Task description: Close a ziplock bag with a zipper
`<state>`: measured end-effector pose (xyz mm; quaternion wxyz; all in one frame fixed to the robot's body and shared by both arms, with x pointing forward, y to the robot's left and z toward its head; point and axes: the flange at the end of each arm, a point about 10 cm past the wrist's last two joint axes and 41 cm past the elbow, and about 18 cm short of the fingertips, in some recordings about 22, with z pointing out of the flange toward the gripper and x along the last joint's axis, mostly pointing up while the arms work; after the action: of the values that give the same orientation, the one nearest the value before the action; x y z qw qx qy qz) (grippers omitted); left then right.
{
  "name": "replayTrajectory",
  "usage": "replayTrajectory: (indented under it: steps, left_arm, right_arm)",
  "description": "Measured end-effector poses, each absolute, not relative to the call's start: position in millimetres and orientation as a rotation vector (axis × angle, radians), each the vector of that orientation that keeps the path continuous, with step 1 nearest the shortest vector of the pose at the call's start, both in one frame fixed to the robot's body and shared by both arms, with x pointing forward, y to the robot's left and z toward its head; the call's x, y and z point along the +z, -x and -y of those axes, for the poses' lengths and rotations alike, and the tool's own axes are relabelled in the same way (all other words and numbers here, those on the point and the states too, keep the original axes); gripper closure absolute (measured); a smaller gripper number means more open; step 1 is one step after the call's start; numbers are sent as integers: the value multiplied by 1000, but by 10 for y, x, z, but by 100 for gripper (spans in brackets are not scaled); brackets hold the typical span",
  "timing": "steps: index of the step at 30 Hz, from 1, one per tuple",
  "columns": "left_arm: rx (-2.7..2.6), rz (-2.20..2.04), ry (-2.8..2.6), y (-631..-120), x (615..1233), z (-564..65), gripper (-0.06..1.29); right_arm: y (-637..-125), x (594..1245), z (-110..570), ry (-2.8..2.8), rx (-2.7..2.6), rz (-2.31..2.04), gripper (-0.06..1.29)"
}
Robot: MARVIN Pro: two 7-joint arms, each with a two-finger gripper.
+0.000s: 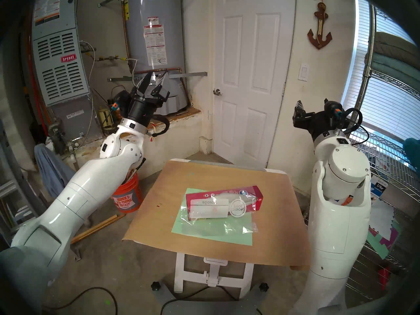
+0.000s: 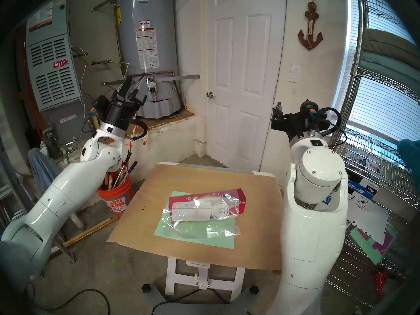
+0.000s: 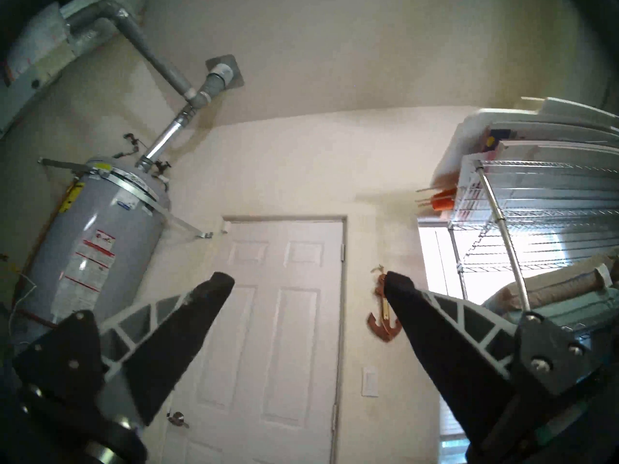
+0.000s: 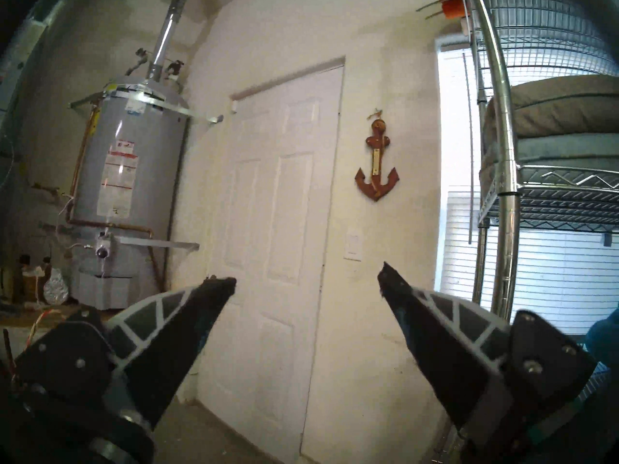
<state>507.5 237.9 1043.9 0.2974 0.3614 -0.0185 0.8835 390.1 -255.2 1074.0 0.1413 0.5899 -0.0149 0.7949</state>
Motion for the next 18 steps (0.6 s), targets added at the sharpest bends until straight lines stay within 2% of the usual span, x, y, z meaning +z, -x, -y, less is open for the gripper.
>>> replayTrajectory:
  steps: [10,18]
  left_arm:
    - [2373,36,-1110,-5186,10052,-1842,-3]
    - [2438,68,-1218,-5206,10070,-1726,-3]
  right_arm:
    - [-3875,10649,2362,-1686,2281,52,2]
    - [-3866,10558,2294,-1649,2240,33,2]
